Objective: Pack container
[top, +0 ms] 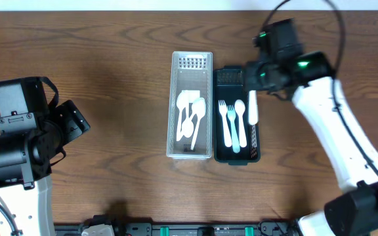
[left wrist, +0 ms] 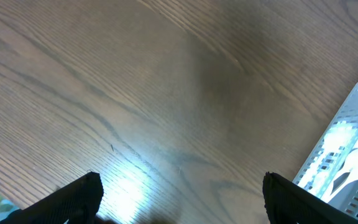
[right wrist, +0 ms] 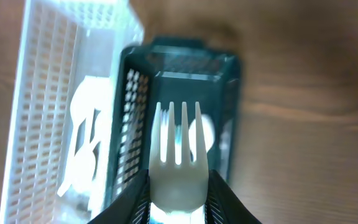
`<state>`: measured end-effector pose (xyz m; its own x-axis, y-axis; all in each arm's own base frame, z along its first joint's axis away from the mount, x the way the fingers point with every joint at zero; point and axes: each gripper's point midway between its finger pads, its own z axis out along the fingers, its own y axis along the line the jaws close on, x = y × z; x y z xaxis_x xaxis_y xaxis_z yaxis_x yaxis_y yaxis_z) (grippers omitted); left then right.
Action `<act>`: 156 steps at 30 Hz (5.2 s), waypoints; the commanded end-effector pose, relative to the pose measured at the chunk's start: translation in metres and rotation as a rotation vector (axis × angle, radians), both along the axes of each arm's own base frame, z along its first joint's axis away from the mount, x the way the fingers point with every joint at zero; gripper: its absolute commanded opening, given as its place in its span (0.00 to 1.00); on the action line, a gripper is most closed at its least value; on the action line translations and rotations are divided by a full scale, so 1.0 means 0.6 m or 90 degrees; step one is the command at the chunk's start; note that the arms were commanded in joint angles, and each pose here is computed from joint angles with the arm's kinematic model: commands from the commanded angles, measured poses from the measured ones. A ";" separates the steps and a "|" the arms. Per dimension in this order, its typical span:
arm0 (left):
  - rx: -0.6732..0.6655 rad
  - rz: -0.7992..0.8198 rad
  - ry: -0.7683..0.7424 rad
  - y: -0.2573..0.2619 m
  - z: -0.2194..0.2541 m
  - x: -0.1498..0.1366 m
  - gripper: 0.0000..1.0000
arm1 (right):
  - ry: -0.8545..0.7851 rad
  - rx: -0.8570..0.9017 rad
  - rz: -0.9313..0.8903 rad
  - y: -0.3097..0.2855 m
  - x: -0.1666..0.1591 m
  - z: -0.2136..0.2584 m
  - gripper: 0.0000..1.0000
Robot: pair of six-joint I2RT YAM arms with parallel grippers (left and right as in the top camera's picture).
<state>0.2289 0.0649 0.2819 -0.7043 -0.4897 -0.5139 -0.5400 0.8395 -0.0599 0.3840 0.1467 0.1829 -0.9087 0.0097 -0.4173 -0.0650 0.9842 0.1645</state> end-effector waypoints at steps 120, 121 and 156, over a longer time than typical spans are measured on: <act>0.126 -0.222 -0.277 -0.069 -0.129 -0.126 0.98 | -0.664 -0.131 -0.053 -0.240 -0.235 -0.017 0.99; 0.126 -0.222 -0.277 -0.069 -0.129 -0.126 0.98 | -0.681 -0.135 -0.053 -0.241 -0.232 -0.016 0.99; 0.126 -0.222 -0.277 -0.069 -0.129 -0.126 0.98 | -0.680 -0.152 -0.045 -0.242 -0.229 -0.045 0.99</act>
<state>0.1540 0.0220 0.2032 -0.5154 -0.1425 -0.8451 -0.1891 0.9807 -0.0500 0.2468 0.0038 0.1565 -0.0787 -0.1251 -0.9890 -0.0105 0.9921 -0.1246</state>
